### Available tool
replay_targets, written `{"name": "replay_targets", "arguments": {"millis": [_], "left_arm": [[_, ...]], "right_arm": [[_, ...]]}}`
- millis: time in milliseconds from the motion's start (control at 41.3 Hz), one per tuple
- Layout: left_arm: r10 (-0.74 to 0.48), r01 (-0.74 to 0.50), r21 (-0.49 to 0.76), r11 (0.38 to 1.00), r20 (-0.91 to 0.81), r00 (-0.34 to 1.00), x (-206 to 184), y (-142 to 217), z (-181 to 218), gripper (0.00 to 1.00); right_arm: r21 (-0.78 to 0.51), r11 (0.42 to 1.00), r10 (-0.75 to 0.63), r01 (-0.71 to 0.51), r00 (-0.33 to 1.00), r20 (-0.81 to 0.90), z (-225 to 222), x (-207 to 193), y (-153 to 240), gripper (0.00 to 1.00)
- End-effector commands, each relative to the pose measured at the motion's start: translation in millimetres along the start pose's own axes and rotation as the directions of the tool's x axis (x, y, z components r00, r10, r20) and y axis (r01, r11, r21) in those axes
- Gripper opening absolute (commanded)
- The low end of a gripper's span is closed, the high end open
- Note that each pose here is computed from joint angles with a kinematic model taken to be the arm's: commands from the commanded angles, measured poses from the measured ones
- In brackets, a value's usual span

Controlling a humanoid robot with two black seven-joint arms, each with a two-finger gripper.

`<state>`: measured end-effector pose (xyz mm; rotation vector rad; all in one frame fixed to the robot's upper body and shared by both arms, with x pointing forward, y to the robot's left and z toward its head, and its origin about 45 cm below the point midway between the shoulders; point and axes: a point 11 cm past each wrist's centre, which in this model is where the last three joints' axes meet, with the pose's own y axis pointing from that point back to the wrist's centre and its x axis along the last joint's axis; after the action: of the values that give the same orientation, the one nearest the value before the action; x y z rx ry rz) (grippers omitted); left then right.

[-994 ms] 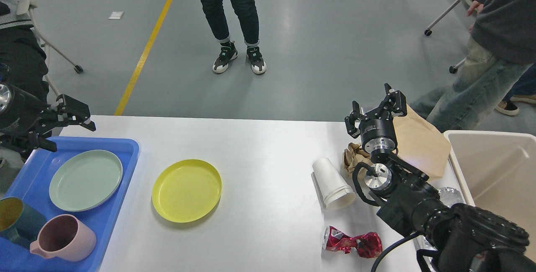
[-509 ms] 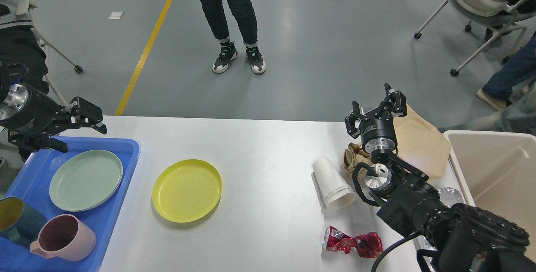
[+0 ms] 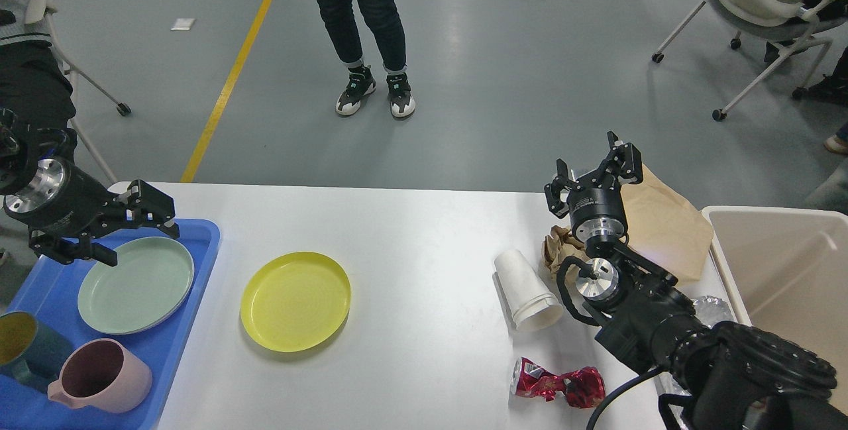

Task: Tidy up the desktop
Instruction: 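Move the left gripper over to the yellow plate's edge, then grasp the yellow plate's edge with the left gripper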

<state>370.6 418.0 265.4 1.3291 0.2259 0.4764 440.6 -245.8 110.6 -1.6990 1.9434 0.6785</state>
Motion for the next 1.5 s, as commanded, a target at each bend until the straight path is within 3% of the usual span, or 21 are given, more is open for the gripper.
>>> {"name": "replay_targets", "arguments": {"millis": [0, 242, 557, 824, 1115, 1285, 1478], "left_arm": [[-0.002, 0.002, 0.002, 1.0, 0.003, 1.0, -0.3, -1.1, 0.6, 0.97], [-0.009, 0.009, 0.004, 1.0, -0.008, 1.0, -2.5, -3.5, -4.9, 0.97], [-0.12, 0.119, -0.02, 0.993, -0.023, 0.993, -22.5, -14.2, 2.3, 0.97], [-0.113, 0.112, -0.029, 0.993, -0.015, 0.994, -24.3, -22.5, 5.2, 0.97], [0.012, -0.012, 0.004, 1.0, -0.034, 0.999, -38.7, -85.4, 6.4, 0.96], [0.047, -0.045, 0.035, 0.998, -0.071, 0.996, -40.7, -96.6, 15.2, 0.96], [0.073, -0.07, 0.044, 0.997, -0.082, 0.994, -67.8, -140.7, 15.4, 0.96]], "right_arm": [[0.0, 1.0, 0.0, 0.0, 1.0, 0.0, -0.1, 0.0, 0.0, 1.0], [0.0, 1.0, 0.002, -0.002, 1.0, -0.003, -0.4, 1.6, 0.3, 1.0], [0.0, 1.0, 0.002, -0.002, 1.0, -0.001, -0.3, 1.2, 0.3, 1.0], [0.0, 1.0, 0.002, -0.002, 1.0, -0.003, -0.4, 1.6, 0.3, 1.0], [0.0, 1.0, 0.002, -0.002, 1.0, -0.003, -0.4, 1.6, 0.3, 1.0], [0.001, 1.0, 0.001, -0.001, 1.0, -0.001, -0.7, 0.6, -0.2, 1.0], [0.0, 1.0, 0.0, 0.0, 1.0, 0.0, -0.1, 0.0, 0.0, 1.0]]}}
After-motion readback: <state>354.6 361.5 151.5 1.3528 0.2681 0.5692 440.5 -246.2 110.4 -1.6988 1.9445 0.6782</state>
